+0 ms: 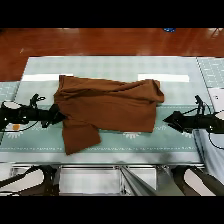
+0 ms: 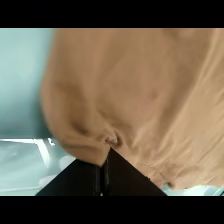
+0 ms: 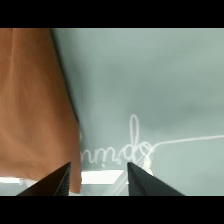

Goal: Fold the shirts.

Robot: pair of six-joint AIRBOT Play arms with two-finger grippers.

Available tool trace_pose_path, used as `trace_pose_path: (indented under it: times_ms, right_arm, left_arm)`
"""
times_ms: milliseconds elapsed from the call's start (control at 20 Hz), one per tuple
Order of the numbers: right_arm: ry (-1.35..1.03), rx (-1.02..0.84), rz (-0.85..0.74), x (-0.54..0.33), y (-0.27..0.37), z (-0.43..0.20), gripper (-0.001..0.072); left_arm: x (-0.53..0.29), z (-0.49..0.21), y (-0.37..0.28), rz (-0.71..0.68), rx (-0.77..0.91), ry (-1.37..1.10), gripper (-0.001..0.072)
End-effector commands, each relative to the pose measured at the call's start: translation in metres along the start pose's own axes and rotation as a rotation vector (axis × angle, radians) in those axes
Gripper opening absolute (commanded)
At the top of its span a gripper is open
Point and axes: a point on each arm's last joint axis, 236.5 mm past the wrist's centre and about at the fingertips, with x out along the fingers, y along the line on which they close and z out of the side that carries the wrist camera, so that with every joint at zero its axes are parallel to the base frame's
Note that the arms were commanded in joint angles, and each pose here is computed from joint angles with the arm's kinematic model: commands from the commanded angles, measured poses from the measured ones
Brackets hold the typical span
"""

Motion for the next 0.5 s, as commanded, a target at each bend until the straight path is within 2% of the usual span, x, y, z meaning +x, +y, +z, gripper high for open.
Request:
trace_pose_path:
  times_ms: [0,150,400,450]
  right_arm:
    - [0.036,0.080,0.130,0.015,0.021,0.003,0.0408]
    - [0.102,0.146,0.171,0.036,0.021,-0.001,0.0407]
    - [0.182,0.067,0.131,0.086,0.045,-0.016,0.0397]
    - [0.189,0.026,0.140,0.089,0.058,-0.013,0.0297]
  left_arm:
    - [-0.003,0.002,-0.014,-0.016,0.046,0.009,0.0019]
    - [-0.006,0.005,-0.018,-0.022,0.056,0.006,0.0019]
    - [-0.006,0.002,-0.019,-0.024,0.056,0.016,0.0019]
    - [-0.007,0.001,-0.019,-0.026,0.057,0.019,0.0019]
